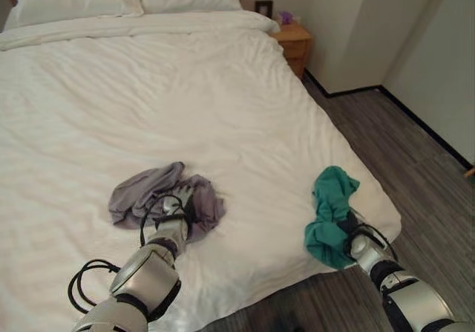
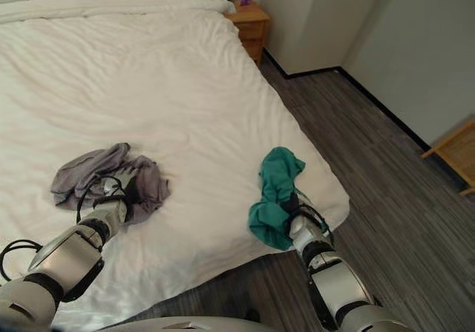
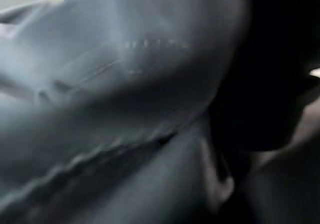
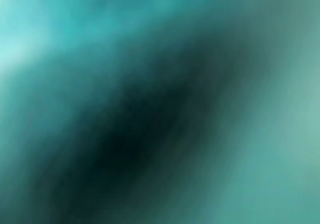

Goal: Pick up bed clothes into laundry basket.

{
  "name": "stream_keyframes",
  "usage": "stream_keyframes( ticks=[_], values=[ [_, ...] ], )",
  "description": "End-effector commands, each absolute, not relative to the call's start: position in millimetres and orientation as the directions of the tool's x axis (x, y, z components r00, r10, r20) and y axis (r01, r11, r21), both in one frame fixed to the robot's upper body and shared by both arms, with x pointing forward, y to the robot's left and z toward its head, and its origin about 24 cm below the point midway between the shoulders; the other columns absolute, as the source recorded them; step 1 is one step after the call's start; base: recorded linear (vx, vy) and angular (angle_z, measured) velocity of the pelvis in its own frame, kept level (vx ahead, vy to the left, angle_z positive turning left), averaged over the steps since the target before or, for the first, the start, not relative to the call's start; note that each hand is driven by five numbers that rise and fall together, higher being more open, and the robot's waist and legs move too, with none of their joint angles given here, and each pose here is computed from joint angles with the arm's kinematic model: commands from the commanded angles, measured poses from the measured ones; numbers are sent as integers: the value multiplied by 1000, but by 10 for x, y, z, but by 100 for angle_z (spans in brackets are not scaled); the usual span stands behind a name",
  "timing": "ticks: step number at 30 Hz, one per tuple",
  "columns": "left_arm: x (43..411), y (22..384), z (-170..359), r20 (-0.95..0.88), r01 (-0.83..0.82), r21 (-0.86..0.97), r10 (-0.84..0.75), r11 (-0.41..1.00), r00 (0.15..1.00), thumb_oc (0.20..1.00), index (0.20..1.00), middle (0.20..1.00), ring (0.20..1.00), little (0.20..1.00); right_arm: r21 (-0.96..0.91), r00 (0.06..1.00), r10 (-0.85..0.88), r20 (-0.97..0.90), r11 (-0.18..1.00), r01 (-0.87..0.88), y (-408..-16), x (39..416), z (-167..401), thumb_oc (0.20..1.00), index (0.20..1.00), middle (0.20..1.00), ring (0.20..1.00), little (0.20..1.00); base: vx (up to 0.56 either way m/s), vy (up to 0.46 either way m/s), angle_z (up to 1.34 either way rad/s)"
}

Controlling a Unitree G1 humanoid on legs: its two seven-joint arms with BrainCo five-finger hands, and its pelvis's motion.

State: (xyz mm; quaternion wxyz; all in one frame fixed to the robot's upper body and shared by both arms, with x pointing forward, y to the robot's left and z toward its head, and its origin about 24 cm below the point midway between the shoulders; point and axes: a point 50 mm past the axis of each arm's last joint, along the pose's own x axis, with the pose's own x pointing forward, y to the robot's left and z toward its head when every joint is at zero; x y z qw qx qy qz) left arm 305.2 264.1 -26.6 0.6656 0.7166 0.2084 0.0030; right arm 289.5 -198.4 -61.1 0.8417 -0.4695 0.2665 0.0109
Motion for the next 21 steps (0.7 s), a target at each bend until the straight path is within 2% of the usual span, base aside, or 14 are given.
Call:
stream_keyframes(
  ticks=[1,2,3,4,5,6,7,8,9,10,11,14,18,21],
  values=[
    [2441,3144,-580,-466,552,834,549,10,694,200,200,200,200,200,-752,770,-267,-580,539,-380,-2086,2648,-838,200,200,200,200,200,-20,18,-27],
    [2388,3186,-604,-481,547,835,556,58,677,200,200,200,200,200,-740,784,-235,-574,558,-374,-2045,2639,-829,200,200,200,200,200,8,50,-36],
    [2488,3197,-530,-449,467,878,522,107,725,200,200,200,200,200,-742,826,-201,-526,583,-331,-2096,2675,-710,200,200,200,200,200,-4,39,-43],
    [2478,3197,-538,-452,470,876,521,108,724,200,200,200,200,200,-740,823,-202,-531,583,-335,-2112,2658,-712,200,200,200,200,200,19,60,-33],
    [2633,3142,-438,-407,395,910,471,129,783,200,200,200,200,200,-742,845,-201,-495,604,-291,-2203,2673,-605,200,200,200,200,200,-9,89,-29],
    [2953,3022,-154,-272,219,959,379,178,884,200,200,200,200,200,-758,891,-215,-400,625,-189,-2404,2677,-345,200,200,200,200,200,-10,89,-16],
    [2948,3017,-162,-276,223,958,377,179,884,200,200,200,200,200,-757,888,-217,-404,625,-191,-2422,2656,-343,200,200,200,200,200,-10,163,1],
    [3389,2697,580,45,-101,945,181,312,982,200,200,200,200,200,-795,927,-284,-244,606,-23,-2820,2497,132,200,200,200,200,200,-24,96,5],
    [3381,2701,578,41,-97,945,181,313,983,200,200,200,200,200,-795,926,-285,-247,606,-26,-2826,2481,136,200,200,200,200,200,15,126,13],
    [3491,2457,1258,250,-246,882,44,401,967,200,200,200,200,200,-812,926,-352,-139,576,97,-3052,2293,424,200,200,200,200,200,3,19,26],
    [3475,2465,1258,244,-241,883,46,402,969,200,200,200,200,200,-812,925,-352,-143,576,93,-3054,2277,427,200,200,200,200,200,32,23,36],
    [3327,2319,2035,460,-391,779,-24,490,888,200,200,200,200,200,-776,928,-361,97,556,297,-3073,2131,952,200,200,200,200,200,11,-8,31],
    [2954,2288,2331,601,-481,663,-26,574,798,200,200,200,200,200,-716,907,-302,292,560,417,-2987,2135,1455,200,200,200,200,200,-56,-25,-30],
    [2830,2219,2345,635,-487,627,-37,608,771,200,200,200,200,200,-704,904,-285,318,568,426,-2972,2121,1549,200,200,200,200,200,-36,-54,-73]
  ],
)
